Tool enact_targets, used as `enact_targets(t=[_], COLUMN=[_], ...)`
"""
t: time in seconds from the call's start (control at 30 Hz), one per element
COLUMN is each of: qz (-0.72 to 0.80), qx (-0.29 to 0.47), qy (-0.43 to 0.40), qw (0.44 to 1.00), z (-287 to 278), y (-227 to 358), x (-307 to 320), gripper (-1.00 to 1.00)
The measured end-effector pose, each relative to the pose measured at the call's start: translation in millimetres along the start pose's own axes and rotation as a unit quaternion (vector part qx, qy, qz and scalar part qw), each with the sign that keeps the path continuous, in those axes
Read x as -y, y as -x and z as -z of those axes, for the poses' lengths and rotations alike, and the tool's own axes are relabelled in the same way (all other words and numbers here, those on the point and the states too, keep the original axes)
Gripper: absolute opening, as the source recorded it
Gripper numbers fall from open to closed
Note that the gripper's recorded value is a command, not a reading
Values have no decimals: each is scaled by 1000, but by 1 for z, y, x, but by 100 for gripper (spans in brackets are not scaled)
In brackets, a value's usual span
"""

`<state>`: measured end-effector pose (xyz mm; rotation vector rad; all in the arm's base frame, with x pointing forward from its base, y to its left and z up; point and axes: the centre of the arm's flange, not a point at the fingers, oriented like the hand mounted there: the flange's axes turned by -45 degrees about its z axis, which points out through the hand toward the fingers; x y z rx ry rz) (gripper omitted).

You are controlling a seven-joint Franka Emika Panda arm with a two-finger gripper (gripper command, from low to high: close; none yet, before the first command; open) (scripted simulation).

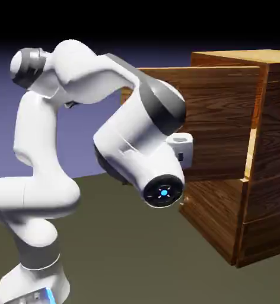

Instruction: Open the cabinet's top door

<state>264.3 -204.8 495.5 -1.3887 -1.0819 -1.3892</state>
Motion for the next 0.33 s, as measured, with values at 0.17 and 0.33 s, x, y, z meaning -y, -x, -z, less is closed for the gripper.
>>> enact_targets(t=[0.17,0.33], qz=[0,0], qx=[0,0], qy=[-50,-96], qw=[999,995], z=[28,53], y=[0,0], x=[-16,-33], gripper=[-100,100])
